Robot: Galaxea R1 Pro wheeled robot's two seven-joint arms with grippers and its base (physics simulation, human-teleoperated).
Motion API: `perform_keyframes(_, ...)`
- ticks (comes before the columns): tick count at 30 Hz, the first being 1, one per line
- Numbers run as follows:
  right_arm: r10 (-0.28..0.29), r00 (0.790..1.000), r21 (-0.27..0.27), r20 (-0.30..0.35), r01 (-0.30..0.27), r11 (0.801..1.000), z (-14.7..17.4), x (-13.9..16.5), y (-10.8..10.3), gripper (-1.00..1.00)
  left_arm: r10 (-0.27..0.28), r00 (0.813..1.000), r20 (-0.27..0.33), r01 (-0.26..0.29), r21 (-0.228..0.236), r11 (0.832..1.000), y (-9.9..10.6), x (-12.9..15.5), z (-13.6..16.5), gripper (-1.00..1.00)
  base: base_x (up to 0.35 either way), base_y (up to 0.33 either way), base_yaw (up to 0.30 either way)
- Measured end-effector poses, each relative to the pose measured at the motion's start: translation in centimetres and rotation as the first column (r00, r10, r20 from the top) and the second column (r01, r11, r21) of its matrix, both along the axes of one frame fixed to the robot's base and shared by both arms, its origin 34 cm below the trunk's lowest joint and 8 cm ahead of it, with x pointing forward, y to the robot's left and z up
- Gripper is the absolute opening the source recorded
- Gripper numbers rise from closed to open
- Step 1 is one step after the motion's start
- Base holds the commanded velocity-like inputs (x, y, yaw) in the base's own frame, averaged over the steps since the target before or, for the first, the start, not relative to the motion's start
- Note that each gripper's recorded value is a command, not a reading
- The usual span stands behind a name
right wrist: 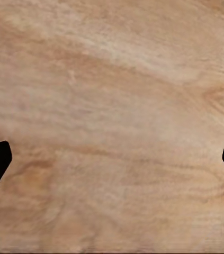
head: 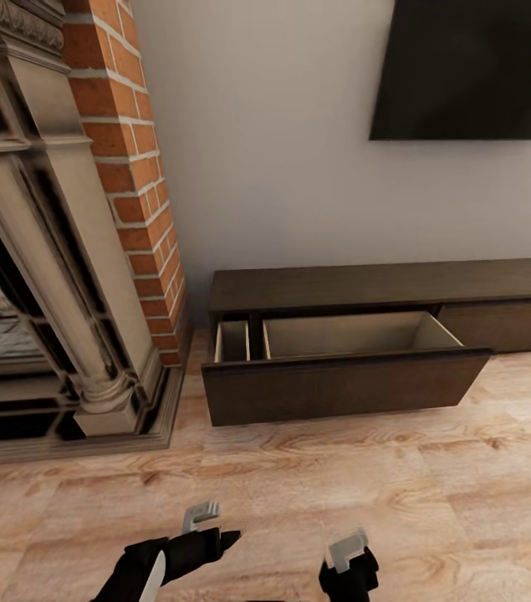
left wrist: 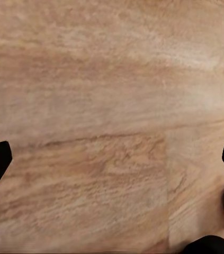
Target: Place each of the two pumpkins and all three candles from the living room inside a cabinet in the living room (use any cabinet), then make sure every cabinet is closed, and position the cauldron so it is next to a table in the living room.
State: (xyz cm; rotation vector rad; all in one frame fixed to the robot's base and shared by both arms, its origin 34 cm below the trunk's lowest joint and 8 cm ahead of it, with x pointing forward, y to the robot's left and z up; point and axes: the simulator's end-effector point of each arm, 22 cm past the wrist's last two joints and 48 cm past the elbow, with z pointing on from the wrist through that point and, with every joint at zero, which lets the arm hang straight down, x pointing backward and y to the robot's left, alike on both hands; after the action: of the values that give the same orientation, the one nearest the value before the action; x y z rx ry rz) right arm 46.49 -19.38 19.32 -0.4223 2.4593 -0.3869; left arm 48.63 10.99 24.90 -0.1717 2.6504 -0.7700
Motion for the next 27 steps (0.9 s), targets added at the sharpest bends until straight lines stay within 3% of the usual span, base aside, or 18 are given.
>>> perform_keyframes(14,-0.052,0.998,0.099,-0.039,0.056,0.994,-0.6,-4.4,1.0,1.00,0.057,0.997,0.052,-0.060,0.040,0.997,4.9,0.4,0.2,1.00,0.000,0.000,0.000)
perform_keyframes(17,-0.059,0.997,0.115,-0.051,0.065,0.991,-0.7,-5.4,1.2,1.00,0.059,0.996,0.065,-0.061,0.041,0.997,4.9,0.4,0.4,1.00,0.000,0.000,0.000)
perform_keyframes(27,-0.089,0.996,0.137,-0.023,0.091,0.986,0.6,-4.4,1.2,1.00,0.061,0.990,0.130,-0.067,0.043,0.997,4.9,1.3,1.9,1.00,0.000,0.000,0.000)
